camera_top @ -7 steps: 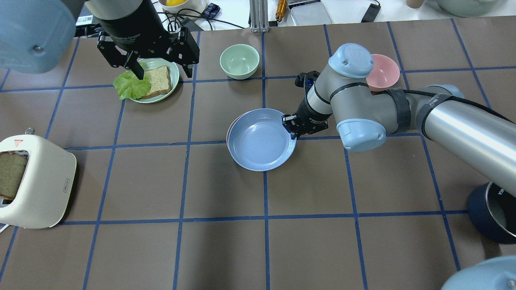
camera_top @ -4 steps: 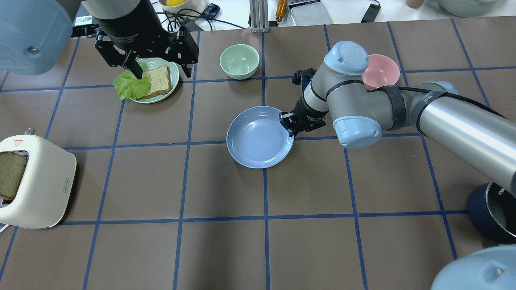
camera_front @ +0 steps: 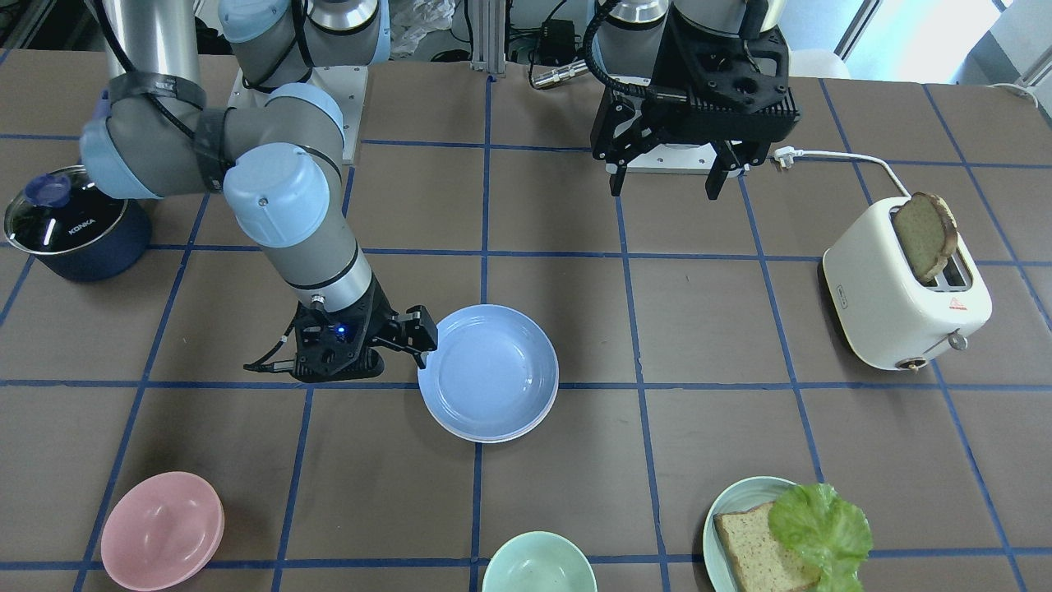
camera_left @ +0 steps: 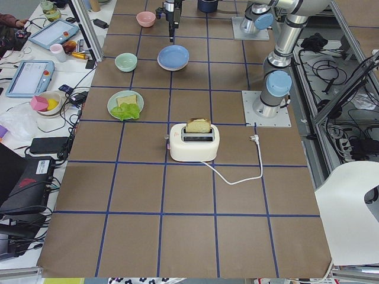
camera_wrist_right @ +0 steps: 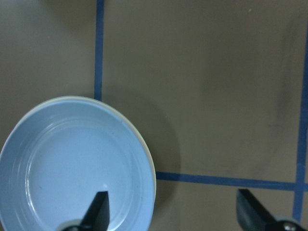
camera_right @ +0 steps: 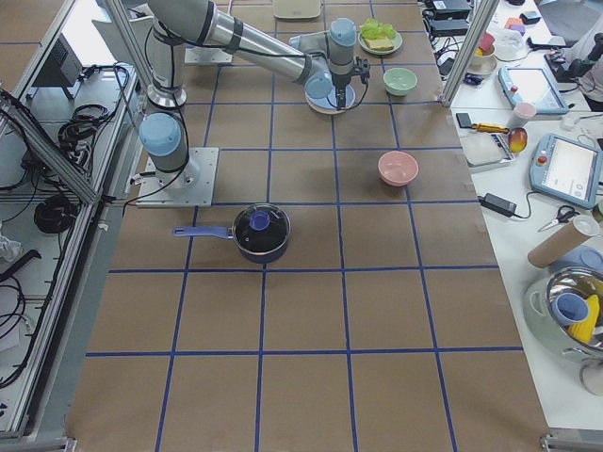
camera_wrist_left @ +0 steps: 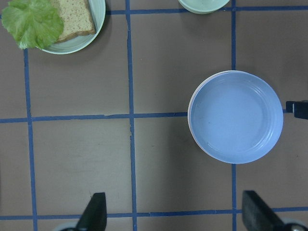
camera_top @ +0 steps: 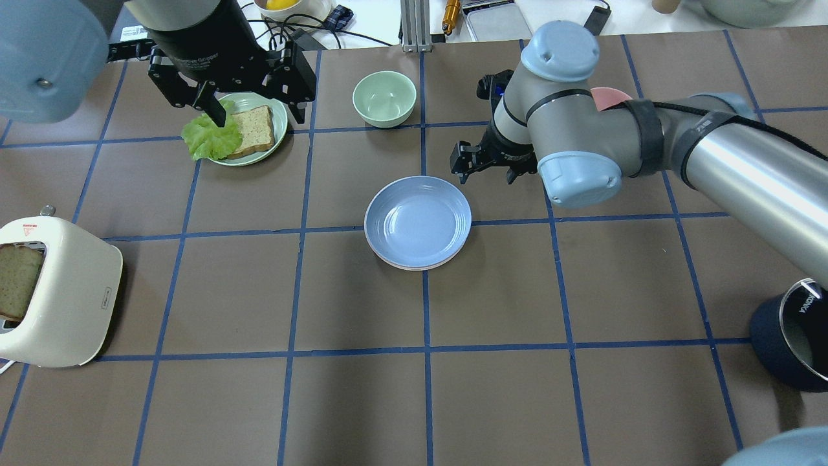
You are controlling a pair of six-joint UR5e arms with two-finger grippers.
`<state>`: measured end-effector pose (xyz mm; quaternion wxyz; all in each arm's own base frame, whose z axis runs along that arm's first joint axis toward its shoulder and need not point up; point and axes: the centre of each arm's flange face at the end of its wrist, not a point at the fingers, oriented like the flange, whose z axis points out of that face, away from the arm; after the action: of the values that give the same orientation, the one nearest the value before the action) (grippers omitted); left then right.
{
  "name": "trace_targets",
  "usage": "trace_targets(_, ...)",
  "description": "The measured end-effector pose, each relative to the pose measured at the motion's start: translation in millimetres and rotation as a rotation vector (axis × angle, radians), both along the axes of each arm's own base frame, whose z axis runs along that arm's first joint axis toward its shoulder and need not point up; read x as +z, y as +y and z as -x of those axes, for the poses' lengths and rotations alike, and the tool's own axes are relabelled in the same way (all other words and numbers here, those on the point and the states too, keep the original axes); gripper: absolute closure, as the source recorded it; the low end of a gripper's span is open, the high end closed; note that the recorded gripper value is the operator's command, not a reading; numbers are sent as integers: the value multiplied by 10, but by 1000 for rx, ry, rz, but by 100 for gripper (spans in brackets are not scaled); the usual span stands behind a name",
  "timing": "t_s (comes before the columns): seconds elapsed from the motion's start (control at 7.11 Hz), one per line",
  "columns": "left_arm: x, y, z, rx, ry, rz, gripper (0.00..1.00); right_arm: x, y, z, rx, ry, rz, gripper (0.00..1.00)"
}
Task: Stack three plates with pink and blue
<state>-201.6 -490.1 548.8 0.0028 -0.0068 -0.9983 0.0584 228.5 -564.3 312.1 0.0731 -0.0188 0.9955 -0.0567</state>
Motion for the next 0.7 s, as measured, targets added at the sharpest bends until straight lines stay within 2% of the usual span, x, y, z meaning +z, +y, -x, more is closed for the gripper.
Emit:
trace_targets(0.28, 8, 0, 0, 0, -1, 2, 0, 848, -62, 149, -14, 89, -30, 0)
trace_targets(0.42, -42, -35, 6, -4, -2, -6, 0, 1255, -34, 231, -19, 142, -73, 0)
trace_targets(0.7, -119, -91, 8, -39, -8, -5, 0, 1758, 157, 518, -45, 282, -178, 0)
